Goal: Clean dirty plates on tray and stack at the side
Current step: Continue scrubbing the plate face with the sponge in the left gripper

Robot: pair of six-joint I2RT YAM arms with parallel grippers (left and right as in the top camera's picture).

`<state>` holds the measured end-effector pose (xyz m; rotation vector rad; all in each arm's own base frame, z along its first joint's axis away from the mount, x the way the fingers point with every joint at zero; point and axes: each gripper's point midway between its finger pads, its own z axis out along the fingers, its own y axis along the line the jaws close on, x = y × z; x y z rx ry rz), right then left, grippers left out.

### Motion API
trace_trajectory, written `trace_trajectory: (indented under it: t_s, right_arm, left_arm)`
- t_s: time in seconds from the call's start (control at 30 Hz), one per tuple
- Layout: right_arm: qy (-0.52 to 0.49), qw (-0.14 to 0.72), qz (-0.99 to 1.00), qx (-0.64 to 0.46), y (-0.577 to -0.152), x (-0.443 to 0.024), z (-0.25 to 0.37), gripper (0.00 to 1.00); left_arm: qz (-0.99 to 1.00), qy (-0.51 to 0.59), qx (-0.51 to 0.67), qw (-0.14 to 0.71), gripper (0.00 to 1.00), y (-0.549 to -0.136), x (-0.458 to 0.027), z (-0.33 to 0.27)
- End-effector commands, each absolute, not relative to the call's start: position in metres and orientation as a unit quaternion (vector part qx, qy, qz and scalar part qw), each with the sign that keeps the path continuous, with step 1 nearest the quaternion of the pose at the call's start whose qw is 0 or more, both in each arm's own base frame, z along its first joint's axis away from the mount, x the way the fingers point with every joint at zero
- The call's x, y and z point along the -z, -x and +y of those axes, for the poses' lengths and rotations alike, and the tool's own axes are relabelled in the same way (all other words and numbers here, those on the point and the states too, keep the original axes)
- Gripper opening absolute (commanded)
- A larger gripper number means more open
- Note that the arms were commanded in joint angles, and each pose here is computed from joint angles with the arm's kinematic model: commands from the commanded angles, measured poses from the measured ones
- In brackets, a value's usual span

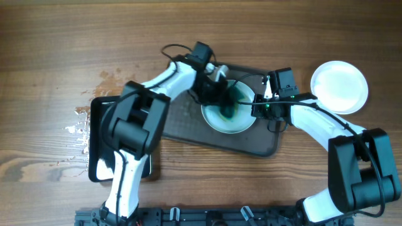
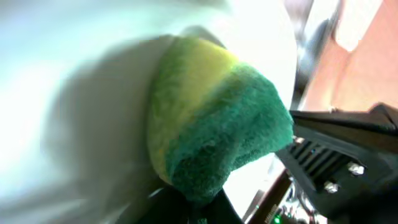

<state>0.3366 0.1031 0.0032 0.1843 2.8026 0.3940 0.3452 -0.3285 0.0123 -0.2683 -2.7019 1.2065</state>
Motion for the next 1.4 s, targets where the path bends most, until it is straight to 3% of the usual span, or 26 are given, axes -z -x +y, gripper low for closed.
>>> trace_trajectory:
  t_s: [0.0, 0.13, 0.33, 0.6, 0.8, 1.0, 1.17, 1.37]
  right_arm:
    - [-0.062, 0.139, 0.981, -0.120, -0.328, 0.007, 0.098, 0.04]
    - [-0.062, 0.135, 0.982, -0.119, -0.325, 0.008, 0.098, 0.04]
    - [-0.061, 0.136, 0.982, -0.119, -0.326, 0.008, 0.098, 0.04]
    - [-0.061, 0.135, 0.982, -0.119, -0.325, 0.008, 0.098, 0.04]
    - [-0.062, 0.135, 0.982, -0.119, -0.325, 0.008, 0.098, 0.04]
    - [-0.062, 0.132, 0.982, -0.118, -0.324, 0.008, 0.097, 0.04]
    - [-0.062, 0.132, 0.982, -0.118, -0.324, 0.008, 0.098, 0.04]
    - [-0.062, 0.132, 0.982, -0.118, -0.324, 0.009, 0.097, 0.04]
  left_arm:
    - [-0.880, 0.100, -0.445, 0.135, 0.04, -0.314, -0.010, -0.362]
    - [-0.914, 0.033, -0.387, 0.121, 0.04, -0.333, 0.008, -0.342]
    - [-0.962, -0.112, -0.222, 0.112, 0.04, -0.364, 0.045, -0.231]
    - [-0.988, -0.134, -0.048, 0.053, 0.04, -0.377, 0.059, -0.155]
    - [-0.953, 0.010, -0.284, 0.107, 0.04, -0.347, 0.028, -0.272]
    - [-0.915, 0.085, -0.374, 0.128, 0.04, -0.310, 0.005, -0.351]
    - [-0.912, 0.099, -0.375, 0.136, 0.04, -0.297, 0.004, -0.364]
    - [-0.932, 0.039, -0.350, 0.085, 0.04, -0.349, 0.014, -0.319]
